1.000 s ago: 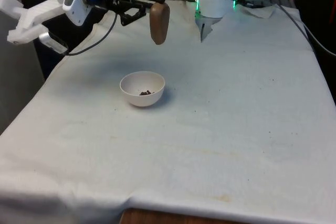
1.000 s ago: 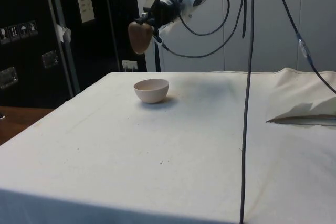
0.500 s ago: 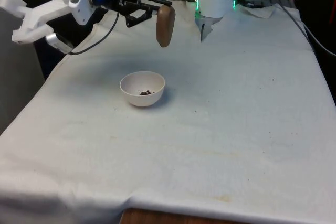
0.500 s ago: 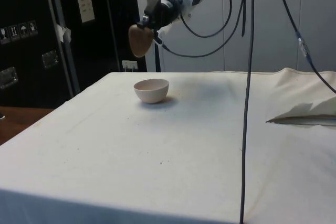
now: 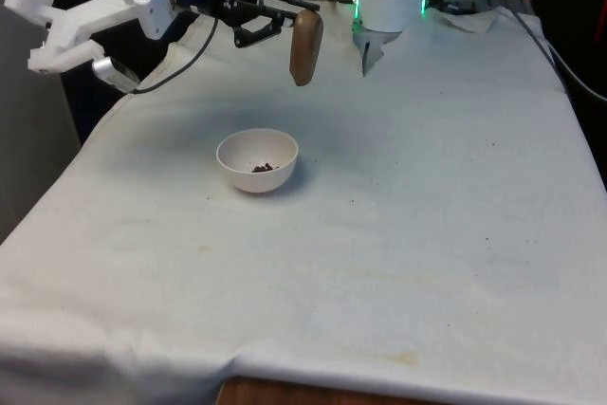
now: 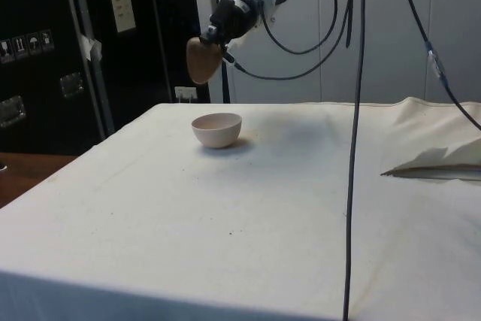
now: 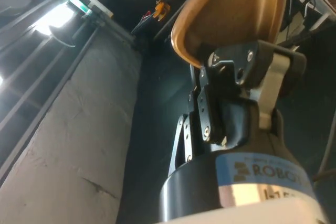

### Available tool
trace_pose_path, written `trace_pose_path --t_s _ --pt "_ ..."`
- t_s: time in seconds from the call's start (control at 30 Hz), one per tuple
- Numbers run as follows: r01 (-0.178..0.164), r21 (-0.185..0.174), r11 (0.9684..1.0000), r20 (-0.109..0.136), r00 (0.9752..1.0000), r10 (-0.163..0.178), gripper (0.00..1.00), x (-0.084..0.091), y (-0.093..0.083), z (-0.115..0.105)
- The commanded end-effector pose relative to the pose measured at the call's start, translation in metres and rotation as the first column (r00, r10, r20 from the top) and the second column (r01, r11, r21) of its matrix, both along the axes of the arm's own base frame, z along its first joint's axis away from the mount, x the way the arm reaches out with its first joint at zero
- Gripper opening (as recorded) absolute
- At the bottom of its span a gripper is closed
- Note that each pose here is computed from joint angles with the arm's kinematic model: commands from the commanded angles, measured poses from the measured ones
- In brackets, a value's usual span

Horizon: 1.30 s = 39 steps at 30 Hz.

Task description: Pour the coffee beans from the cup into the bowl.

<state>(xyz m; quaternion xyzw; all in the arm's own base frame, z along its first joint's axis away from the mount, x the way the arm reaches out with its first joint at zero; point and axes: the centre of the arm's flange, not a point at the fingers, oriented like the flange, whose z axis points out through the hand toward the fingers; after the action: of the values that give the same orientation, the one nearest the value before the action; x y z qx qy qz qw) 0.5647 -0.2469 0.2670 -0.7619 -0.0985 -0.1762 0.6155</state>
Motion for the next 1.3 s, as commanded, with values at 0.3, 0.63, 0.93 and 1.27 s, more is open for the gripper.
trace_pose_path --t_s 0.3,0.63,0.93,1.27 --pt "-0.033 -0.037 0.9988 0.052 0.998 0.035 0.0 -0.004 0.006 -0.002" --pt "-0.053 -0.112 0.9923 0.061 0.9963 0.06 0.0 -0.003 0.019 -0.003" --pt "-0.081 -0.162 0.9834 0.025 0.996 0.086 0.0 -0.001 0.028 -0.005" --pt "-0.108 -0.213 0.971 -0.021 0.9941 0.106 0.0 0.001 0.033 -0.009"
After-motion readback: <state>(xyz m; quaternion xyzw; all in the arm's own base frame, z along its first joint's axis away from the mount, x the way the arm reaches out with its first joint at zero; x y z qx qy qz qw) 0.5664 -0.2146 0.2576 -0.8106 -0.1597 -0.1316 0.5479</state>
